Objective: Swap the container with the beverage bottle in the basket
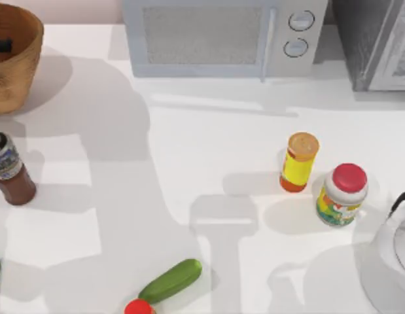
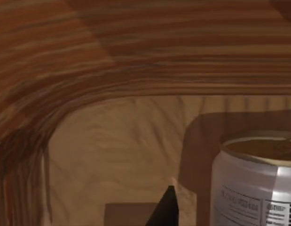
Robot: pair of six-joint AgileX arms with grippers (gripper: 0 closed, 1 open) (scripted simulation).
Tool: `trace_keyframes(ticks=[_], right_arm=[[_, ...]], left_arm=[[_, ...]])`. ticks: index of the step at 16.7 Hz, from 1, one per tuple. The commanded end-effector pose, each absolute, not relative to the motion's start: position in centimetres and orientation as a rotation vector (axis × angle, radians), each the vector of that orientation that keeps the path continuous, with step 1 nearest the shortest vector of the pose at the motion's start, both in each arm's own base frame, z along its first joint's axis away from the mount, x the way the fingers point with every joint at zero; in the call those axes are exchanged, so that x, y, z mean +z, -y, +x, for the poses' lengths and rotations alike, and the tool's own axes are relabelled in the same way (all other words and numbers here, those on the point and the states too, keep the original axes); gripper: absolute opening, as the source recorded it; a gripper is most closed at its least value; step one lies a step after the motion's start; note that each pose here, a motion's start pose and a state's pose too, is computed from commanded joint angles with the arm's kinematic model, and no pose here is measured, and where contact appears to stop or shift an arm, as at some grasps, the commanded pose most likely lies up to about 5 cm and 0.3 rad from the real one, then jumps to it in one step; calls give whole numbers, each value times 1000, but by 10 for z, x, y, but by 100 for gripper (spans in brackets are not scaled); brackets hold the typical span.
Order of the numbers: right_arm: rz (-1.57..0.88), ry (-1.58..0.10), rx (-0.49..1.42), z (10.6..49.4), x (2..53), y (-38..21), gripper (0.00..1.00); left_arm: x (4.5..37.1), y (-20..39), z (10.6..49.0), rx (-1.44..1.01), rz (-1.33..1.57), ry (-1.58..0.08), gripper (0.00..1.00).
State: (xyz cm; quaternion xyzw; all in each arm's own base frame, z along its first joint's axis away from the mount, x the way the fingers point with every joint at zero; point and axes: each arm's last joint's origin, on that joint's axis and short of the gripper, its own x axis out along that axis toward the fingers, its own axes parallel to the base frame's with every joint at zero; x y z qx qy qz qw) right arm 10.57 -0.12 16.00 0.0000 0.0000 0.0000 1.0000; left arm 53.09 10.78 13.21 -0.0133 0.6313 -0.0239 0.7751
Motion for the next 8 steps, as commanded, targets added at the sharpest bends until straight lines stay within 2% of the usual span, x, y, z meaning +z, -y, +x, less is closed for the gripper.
trace_keyframes(ticks=[4, 8], right_arm=[[0, 0, 0, 106, 160, 1, 100], [0, 0, 0, 106, 160, 1, 100]], left_arm=[[132, -108, 531, -52, -29, -1367, 2], [132, -108, 531, -52, -29, -1367, 0]])
